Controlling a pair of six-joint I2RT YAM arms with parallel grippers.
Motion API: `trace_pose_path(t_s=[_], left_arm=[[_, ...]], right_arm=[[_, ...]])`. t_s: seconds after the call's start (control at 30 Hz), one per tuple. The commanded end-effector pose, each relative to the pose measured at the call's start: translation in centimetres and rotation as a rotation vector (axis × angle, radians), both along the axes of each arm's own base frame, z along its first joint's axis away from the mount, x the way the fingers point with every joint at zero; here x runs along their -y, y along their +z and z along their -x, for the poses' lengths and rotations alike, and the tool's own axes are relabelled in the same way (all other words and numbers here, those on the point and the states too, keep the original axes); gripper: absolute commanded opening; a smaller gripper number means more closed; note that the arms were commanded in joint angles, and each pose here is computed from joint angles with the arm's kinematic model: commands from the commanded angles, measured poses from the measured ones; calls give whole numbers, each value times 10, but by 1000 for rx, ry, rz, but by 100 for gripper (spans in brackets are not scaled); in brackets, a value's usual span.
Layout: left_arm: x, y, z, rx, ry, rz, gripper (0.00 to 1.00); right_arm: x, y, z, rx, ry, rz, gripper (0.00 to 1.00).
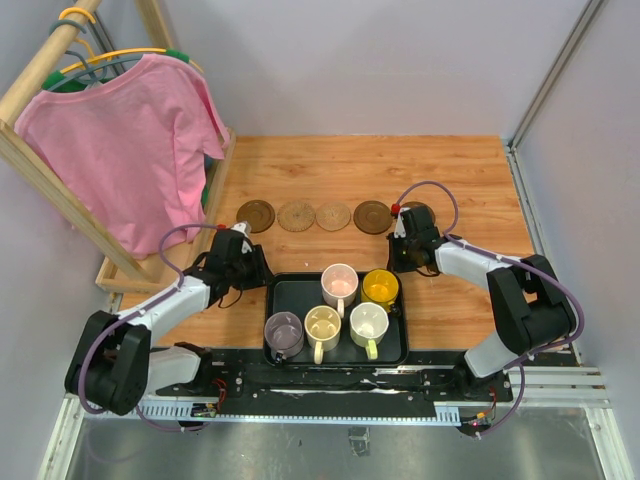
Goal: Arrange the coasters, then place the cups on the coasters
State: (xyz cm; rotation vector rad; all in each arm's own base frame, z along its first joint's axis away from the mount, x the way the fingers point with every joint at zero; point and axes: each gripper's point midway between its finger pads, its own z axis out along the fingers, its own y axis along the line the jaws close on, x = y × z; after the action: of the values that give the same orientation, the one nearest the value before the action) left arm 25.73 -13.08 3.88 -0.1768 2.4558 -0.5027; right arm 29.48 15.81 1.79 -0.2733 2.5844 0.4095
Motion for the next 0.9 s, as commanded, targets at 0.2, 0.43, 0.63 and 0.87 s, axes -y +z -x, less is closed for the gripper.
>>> trace_pose_path(t_s=[0.2, 0.43, 0.63, 0.87], left_arm=[[8, -12, 6, -27, -46, 1, 47], [11, -18, 3, -37, -44, -1, 36], [16, -16, -2, -27, -46, 16, 33], [18, -16, -6, -22, -42, 19, 33]], right_arm=[[6, -21, 40, -160, 19, 48, 5], [7, -21, 40, -161, 16, 52, 5], [8, -22, 41, -163, 14, 53, 5], [8, -22, 41, -162, 13, 56, 5]])
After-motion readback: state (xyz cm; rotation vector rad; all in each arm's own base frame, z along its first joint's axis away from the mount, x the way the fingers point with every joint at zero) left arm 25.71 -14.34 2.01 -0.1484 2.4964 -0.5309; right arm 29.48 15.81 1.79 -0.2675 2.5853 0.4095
